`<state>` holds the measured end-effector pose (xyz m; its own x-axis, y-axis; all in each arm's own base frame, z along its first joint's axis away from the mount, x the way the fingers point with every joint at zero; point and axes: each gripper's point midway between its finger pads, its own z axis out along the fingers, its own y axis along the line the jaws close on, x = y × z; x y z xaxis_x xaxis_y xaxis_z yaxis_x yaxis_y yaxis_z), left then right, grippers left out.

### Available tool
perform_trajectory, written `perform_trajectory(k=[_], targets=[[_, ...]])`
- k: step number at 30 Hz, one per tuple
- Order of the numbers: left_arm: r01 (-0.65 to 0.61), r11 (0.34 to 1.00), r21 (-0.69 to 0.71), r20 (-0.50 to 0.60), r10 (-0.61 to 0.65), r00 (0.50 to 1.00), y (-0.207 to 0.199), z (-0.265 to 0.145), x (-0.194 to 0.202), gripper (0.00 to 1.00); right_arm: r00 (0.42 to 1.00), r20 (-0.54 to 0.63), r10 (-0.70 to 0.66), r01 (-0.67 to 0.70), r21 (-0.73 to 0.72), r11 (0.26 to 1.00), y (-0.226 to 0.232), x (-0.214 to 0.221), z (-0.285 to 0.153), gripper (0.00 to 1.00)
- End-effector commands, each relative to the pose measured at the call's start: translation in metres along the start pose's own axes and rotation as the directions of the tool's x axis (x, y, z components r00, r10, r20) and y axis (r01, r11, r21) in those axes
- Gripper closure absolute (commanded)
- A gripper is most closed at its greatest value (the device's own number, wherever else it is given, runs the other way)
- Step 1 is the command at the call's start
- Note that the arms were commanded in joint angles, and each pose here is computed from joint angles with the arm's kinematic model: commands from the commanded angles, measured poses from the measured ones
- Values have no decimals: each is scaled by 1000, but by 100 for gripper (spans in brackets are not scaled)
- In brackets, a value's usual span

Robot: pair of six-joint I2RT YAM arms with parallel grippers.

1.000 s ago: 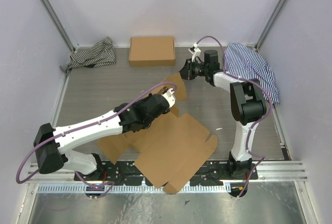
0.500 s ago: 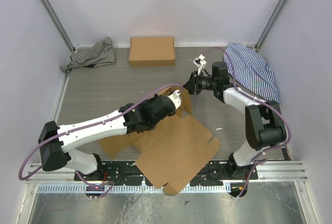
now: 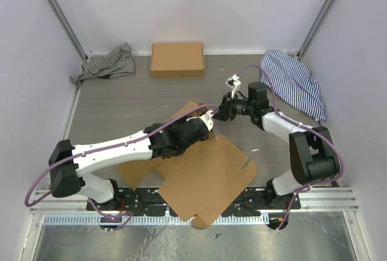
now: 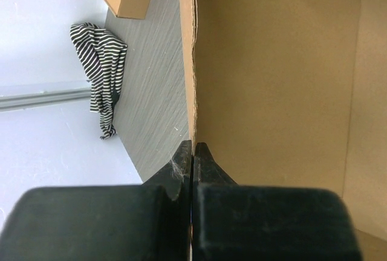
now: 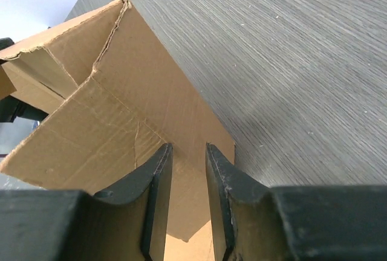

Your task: Fold the paper box

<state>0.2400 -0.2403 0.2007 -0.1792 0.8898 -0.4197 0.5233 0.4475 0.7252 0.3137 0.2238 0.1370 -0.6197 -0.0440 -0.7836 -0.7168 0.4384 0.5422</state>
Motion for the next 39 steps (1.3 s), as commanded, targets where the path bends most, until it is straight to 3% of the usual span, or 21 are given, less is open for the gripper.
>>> perform_trajectory(k=[1, 13, 16, 20, 30, 39], targets=[[-26, 1000, 13, -7, 26, 1000, -6, -3, -4, 100, 994, 57, -88, 89, -27, 996, 9, -13, 3, 65], [-49, 999, 16, -14, 49, 999, -9, -7, -5, 100, 984, 88, -154, 164, -132, 978, 36, 2, 10, 59], [-42, 999, 22, -13, 42, 999, -10, -7, -6, 100, 981, 98, -169, 178, -99, 979, 36, 3, 8, 52], [-38, 999, 26, -12, 38, 999, -11, -6, -8, 100, 978, 101, -185, 193, -79, 978, 39, 4, 7, 33], [-37, 998, 43, -10, 38, 999, -19, -6, -10, 100, 975, 48, -218, 221, -53, 974, 37, 10, 23, 28], [-50, 997, 53, -10, 51, 999, -26, -5, -14, 100, 961, 75, -265, 265, 19, 964, 35, -2, 25, 32]])
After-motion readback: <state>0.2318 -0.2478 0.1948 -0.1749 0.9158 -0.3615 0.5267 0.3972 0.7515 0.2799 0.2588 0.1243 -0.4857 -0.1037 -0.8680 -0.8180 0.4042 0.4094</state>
